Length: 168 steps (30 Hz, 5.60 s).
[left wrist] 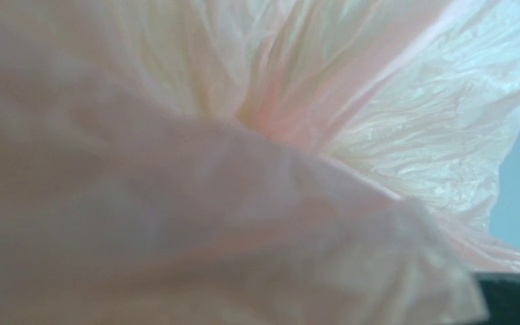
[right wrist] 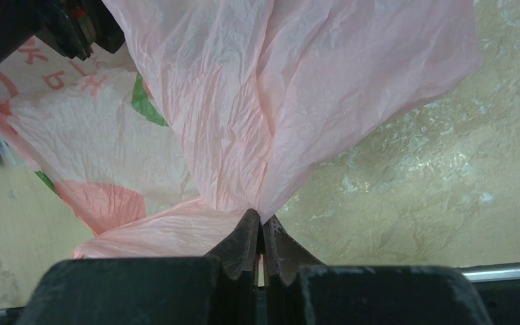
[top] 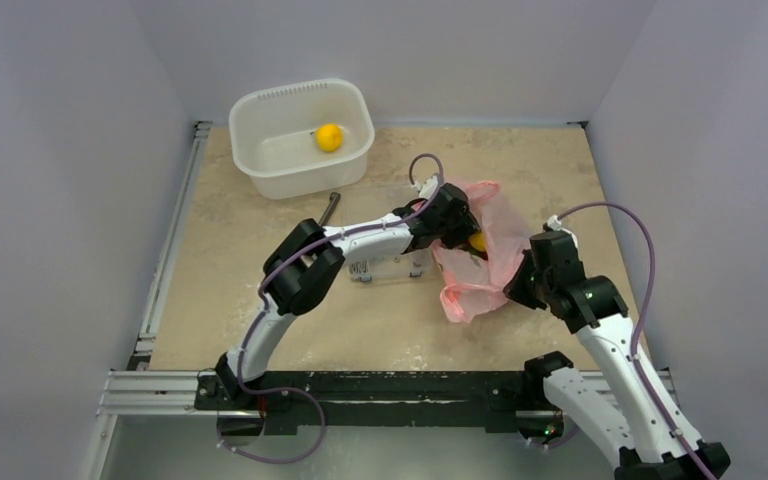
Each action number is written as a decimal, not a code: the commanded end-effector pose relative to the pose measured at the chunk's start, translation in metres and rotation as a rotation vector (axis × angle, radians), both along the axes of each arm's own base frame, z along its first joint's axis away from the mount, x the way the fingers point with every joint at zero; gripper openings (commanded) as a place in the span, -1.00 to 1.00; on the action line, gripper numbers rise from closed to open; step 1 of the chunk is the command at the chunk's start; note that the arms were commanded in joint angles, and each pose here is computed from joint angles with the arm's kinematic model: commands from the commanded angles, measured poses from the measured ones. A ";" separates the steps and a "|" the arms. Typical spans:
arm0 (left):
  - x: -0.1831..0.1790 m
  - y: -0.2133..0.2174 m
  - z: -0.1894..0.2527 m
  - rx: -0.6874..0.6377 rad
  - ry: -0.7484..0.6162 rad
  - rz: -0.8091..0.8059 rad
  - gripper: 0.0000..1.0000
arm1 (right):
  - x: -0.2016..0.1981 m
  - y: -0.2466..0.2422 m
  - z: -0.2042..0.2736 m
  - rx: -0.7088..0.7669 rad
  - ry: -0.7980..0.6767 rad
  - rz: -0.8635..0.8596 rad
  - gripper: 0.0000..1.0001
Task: Take the fake fruits out of the plastic bag
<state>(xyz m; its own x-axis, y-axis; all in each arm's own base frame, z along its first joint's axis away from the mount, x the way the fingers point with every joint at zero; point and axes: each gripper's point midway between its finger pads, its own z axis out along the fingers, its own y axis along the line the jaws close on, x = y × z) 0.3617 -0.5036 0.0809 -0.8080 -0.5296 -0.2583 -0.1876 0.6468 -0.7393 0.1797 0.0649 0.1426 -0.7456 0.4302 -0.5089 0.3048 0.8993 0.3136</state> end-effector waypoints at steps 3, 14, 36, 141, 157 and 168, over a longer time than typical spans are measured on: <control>0.005 0.008 0.059 -0.139 -0.109 -0.073 -0.37 | 0.023 0.001 0.022 0.021 -0.097 -0.054 -1.00; -0.068 0.029 0.140 -0.406 -0.188 -0.435 -0.58 | 0.045 -0.005 0.040 -0.021 -0.188 -0.069 -1.00; -0.117 0.233 0.130 0.257 -0.250 -0.606 -1.00 | 0.053 -0.008 0.043 -0.042 -0.244 -0.063 -1.00; -0.201 0.068 0.146 -0.106 -0.519 -0.866 0.38 | -0.013 0.028 -0.035 0.175 0.075 0.001 -1.00; -0.139 0.025 0.090 0.062 -0.473 -0.754 -0.19 | -0.008 0.045 -0.042 0.247 0.079 0.048 -1.00; -0.100 0.007 0.057 0.072 -0.465 -0.753 -0.38 | -0.010 0.033 -0.048 0.177 0.095 0.039 -1.00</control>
<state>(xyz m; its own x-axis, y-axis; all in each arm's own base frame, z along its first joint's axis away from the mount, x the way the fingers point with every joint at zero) 0.2475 -0.4811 0.1219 -0.7827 0.1444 -0.6054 0.5638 0.5762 -0.5916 0.1674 0.1036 0.0928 -0.8079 0.4910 -0.3260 0.3151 0.8272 0.4652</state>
